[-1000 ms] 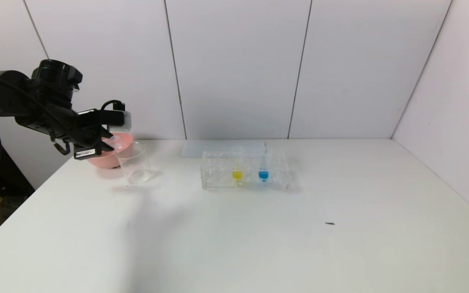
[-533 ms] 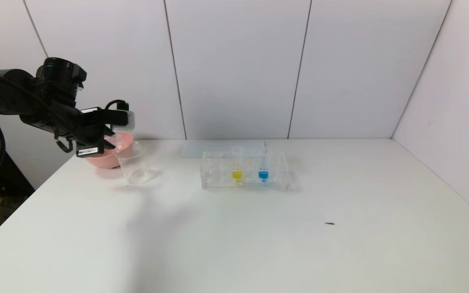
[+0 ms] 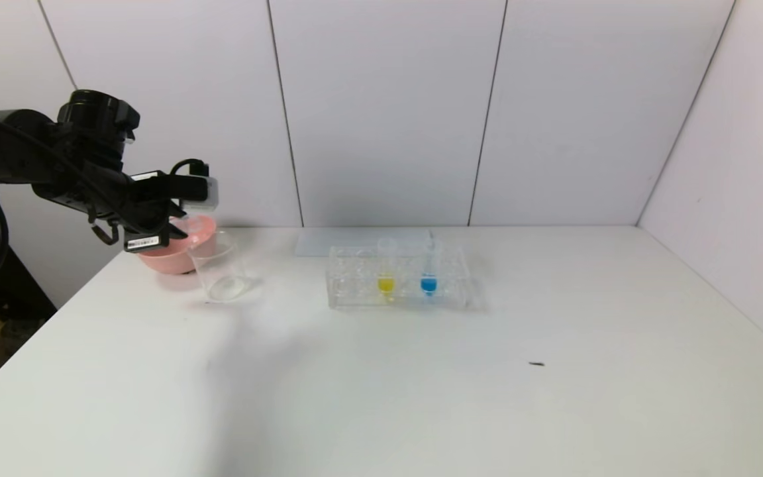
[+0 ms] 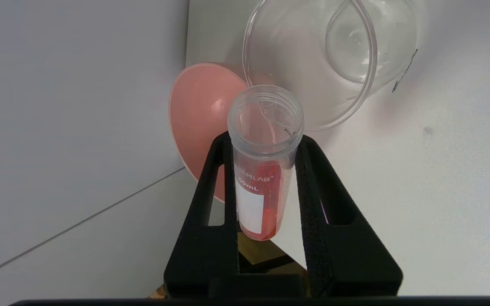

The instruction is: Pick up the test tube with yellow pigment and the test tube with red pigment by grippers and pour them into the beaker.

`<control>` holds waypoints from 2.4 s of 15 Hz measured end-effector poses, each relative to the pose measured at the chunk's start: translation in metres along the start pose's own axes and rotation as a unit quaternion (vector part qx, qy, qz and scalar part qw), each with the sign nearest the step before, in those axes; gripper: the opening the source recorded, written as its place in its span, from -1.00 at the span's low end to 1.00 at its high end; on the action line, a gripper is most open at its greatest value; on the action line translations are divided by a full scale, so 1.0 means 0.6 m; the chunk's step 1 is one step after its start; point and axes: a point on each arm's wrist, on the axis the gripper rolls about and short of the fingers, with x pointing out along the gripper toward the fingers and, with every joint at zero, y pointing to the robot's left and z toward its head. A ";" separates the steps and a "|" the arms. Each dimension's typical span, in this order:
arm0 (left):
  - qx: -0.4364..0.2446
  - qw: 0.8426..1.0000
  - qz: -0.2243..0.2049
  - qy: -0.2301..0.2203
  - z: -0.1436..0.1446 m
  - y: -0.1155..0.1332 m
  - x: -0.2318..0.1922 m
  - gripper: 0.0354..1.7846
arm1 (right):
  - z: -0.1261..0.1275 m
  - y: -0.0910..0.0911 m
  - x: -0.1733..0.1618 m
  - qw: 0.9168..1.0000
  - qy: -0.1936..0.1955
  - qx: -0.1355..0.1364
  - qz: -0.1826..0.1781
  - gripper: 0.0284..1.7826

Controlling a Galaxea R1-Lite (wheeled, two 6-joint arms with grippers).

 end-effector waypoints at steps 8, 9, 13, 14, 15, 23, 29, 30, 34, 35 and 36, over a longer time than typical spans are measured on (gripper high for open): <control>0.008 1.000 -0.003 0.016 0.001 -0.002 0.008 -0.54 | 0.000 0.000 0.000 1.000 0.000 0.000 0.000 0.91; 0.008 1.000 -0.003 0.021 0.001 -0.002 0.009 -0.54 | 0.000 0.000 0.000 1.000 0.000 0.000 0.000 0.91; 0.018 1.000 -0.002 0.024 0.002 -0.001 0.011 -0.54 | 0.000 0.000 0.000 1.000 0.000 0.000 0.000 0.91; 0.020 0.999 -0.002 0.028 0.002 -0.002 0.012 -0.54 | 0.000 0.000 0.000 1.000 0.000 0.000 0.000 0.91; 0.021 0.999 -0.001 0.031 0.002 -0.002 0.012 -0.54 | 0.000 0.000 0.000 1.000 0.000 0.000 0.000 0.91; 0.025 0.999 0.003 0.032 0.003 0.002 0.012 -0.54 | 0.000 0.000 0.000 1.000 0.000 0.000 0.000 0.91; 0.030 0.999 0.002 0.042 0.004 0.001 0.015 -0.54 | 0.000 0.000 0.000 1.000 0.000 0.000 0.000 0.91; 0.032 0.999 0.002 0.043 0.004 0.001 0.015 -0.54 | 0.000 0.000 0.000 1.000 0.000 0.000 0.000 0.91; 0.035 0.998 -0.003 0.044 0.007 -0.003 0.017 -0.54 | 0.000 0.000 0.000 1.000 0.000 0.000 0.000 0.91; 0.036 0.998 -0.002 0.045 0.008 -0.004 0.017 -0.54 | 0.000 0.000 0.000 1.000 0.000 0.000 0.000 0.91; 0.038 0.998 -0.001 0.051 0.009 -0.004 0.017 -0.54 | 0.000 0.000 0.000 1.000 0.000 0.000 0.000 0.91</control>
